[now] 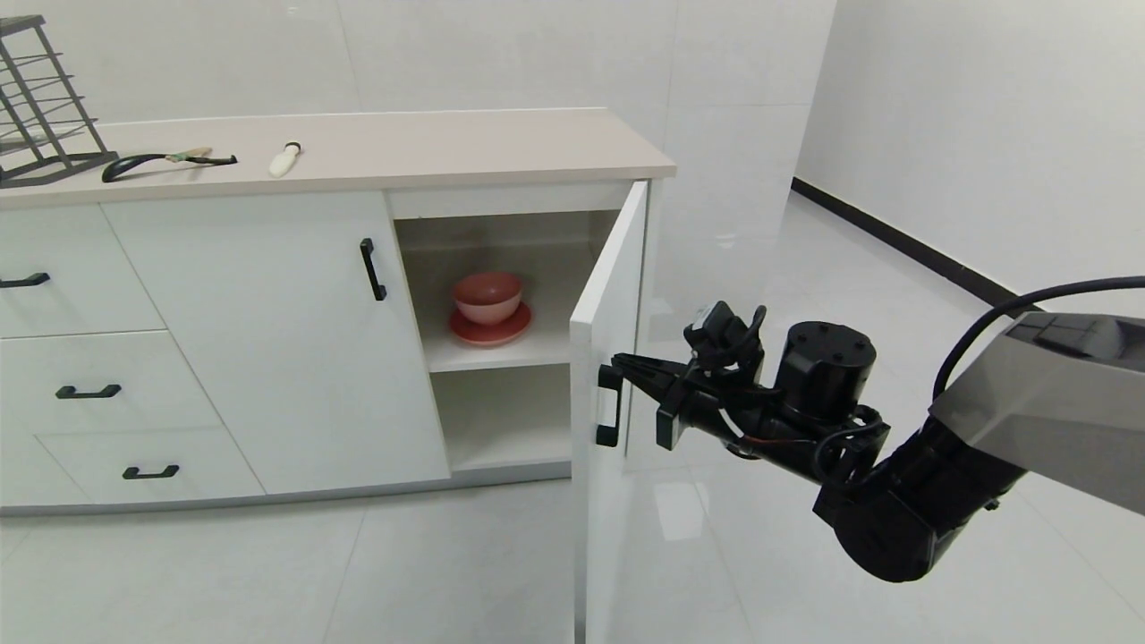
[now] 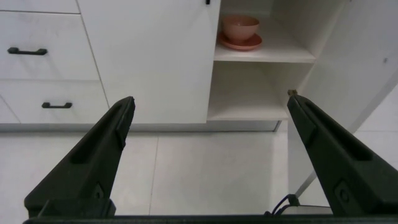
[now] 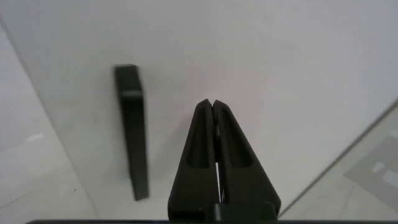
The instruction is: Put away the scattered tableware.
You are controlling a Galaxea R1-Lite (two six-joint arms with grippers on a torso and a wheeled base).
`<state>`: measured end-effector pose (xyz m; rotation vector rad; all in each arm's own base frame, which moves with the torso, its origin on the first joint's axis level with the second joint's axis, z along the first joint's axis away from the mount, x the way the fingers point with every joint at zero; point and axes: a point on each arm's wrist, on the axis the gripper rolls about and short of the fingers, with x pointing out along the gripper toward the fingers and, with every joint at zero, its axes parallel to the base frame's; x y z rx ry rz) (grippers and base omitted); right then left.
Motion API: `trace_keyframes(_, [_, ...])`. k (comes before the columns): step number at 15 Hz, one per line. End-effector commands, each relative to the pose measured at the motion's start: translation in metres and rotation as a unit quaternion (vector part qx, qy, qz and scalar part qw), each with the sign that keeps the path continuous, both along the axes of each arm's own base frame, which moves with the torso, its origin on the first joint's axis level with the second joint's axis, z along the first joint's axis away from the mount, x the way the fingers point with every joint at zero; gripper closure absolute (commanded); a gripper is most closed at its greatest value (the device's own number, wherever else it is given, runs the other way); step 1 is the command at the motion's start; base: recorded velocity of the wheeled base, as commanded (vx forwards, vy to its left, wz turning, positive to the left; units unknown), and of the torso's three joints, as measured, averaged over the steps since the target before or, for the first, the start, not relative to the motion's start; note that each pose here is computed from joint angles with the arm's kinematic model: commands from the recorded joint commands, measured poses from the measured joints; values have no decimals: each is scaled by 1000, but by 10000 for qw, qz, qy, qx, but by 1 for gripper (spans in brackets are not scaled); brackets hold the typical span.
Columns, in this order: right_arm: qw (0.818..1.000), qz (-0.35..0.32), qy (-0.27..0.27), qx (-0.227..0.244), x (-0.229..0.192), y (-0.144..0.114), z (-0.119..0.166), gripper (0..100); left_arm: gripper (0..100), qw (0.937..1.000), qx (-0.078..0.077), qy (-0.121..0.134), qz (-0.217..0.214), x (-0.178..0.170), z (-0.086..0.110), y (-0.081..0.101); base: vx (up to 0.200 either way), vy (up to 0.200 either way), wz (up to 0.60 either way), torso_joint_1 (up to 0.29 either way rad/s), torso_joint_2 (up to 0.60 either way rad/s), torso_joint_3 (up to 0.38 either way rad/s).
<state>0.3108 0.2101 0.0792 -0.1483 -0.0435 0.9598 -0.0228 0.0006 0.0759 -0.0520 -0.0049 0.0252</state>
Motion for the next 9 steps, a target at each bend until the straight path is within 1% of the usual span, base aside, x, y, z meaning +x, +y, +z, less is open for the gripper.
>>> trace_keyframes(1, [10000,28,-61,38,1,3,3,100,0,10000,-9,-2,4,0,0,0,0,0,0,0,0,0])
trace_keyframes(4, [9998,150,-124,81,2,14,3,100,0,10000,-1,-2,4,0,0,0,0,0,0,0,0,0])
trace_keyframes(8, [9997,196,-105,69,9,24,-7,100,0,10000,-9,-2,4,0,0,0,0,0,0,0,0,0])
trace_keyframes(9, [9996,227,-130,95,13,30,-11,100,0,10000,-1,-2,4,0,0,0,0,0,0,0,0,0])
